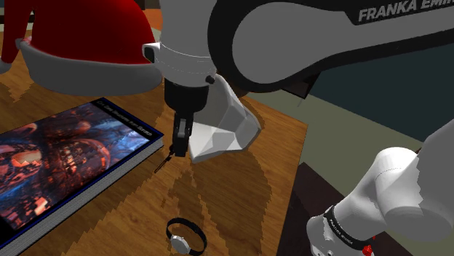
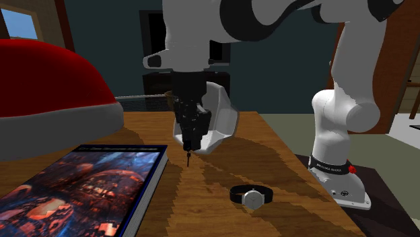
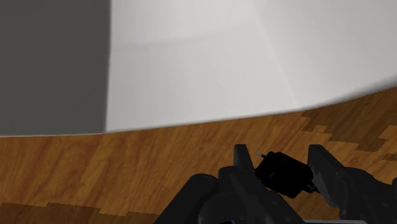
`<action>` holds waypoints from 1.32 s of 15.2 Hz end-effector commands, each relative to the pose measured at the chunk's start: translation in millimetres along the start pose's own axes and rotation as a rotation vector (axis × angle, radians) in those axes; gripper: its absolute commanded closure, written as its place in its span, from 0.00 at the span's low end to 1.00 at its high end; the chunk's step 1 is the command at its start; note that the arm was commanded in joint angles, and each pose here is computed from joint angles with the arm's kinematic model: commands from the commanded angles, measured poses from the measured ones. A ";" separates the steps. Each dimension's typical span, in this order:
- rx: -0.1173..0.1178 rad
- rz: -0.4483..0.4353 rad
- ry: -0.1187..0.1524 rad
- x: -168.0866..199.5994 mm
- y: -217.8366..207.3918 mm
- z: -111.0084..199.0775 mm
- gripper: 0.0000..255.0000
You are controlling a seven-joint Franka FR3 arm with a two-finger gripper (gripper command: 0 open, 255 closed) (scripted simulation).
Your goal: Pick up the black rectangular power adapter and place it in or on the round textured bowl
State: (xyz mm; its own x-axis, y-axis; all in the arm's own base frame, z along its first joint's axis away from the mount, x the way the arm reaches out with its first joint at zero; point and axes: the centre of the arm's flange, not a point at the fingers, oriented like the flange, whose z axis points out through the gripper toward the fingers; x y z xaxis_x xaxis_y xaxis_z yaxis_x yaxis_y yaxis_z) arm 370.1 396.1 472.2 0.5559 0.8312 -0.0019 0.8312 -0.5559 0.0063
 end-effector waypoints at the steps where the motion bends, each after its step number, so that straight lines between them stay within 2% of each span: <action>1: 0.000 0.000 -0.001 -0.6 -0.1 -10.2 1.00; 20: 0.000 0.000 -0.001 -0.8 0.5 -110.6 1.00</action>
State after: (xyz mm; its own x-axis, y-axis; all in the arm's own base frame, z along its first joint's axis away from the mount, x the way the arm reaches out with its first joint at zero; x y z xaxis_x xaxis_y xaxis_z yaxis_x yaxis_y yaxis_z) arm 369.6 396.5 578.4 0.5560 0.8312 -0.0018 0.8312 -0.5560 0.0063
